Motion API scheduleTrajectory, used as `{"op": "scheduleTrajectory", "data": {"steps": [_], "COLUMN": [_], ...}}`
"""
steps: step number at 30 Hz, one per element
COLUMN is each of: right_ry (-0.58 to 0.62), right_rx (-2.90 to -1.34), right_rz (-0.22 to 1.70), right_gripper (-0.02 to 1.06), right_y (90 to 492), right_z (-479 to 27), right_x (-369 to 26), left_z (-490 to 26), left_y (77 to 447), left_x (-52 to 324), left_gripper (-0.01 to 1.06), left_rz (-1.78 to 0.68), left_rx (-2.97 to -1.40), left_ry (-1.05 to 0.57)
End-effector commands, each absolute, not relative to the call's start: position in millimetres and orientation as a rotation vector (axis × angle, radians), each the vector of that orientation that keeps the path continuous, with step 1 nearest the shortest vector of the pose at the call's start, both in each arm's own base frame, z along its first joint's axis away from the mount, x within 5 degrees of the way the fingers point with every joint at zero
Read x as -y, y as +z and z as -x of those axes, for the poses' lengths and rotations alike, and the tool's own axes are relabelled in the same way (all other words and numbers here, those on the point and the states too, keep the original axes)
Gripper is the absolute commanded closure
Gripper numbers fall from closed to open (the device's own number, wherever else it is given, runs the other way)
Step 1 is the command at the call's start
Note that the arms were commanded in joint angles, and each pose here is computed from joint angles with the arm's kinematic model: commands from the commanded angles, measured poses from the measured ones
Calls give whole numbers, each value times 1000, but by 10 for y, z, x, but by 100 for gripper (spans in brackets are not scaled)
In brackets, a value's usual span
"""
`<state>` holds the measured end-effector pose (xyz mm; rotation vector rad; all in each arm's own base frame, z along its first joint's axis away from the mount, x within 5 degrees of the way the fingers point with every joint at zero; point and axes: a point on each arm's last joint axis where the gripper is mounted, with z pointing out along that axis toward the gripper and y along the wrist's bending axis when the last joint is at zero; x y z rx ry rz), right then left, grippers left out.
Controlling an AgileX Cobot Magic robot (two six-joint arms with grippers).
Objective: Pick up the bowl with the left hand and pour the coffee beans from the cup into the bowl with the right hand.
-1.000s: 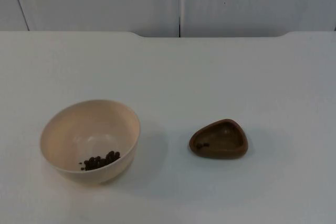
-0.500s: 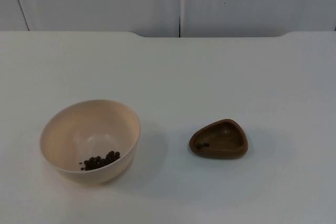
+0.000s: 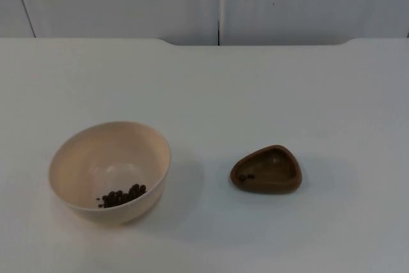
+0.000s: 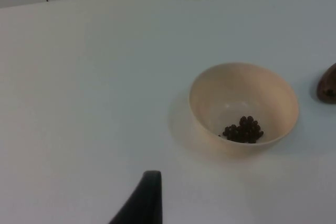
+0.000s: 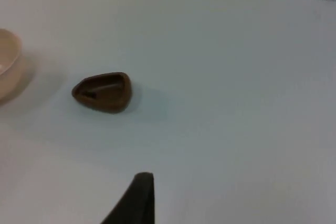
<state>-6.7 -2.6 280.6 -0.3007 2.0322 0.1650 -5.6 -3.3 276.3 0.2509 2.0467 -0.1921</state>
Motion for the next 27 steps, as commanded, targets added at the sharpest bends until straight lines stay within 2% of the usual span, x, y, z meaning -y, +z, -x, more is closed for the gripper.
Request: {"op": "scheduleTrajectory", "data": {"steps": [1,18,27], "right_ry": [152,41,33], "right_rx": [-2032,-2046,-2045], "right_rz": [274,81,67], "right_gripper": [-1,-1,-1], "right_y": [2800,2800,2802], "right_z": [72,75,74], "right_x": [19,0,-1], "left_z": [57,57,57], "left_y": [2747,2747,2747], "left_x": [35,35,35], "left_gripper": [0,0,0], "left_rz": [-239,-239,-239], "left_rx": [-2053,-2053,-2053], "left_ry": [-199,-199,-199]}}
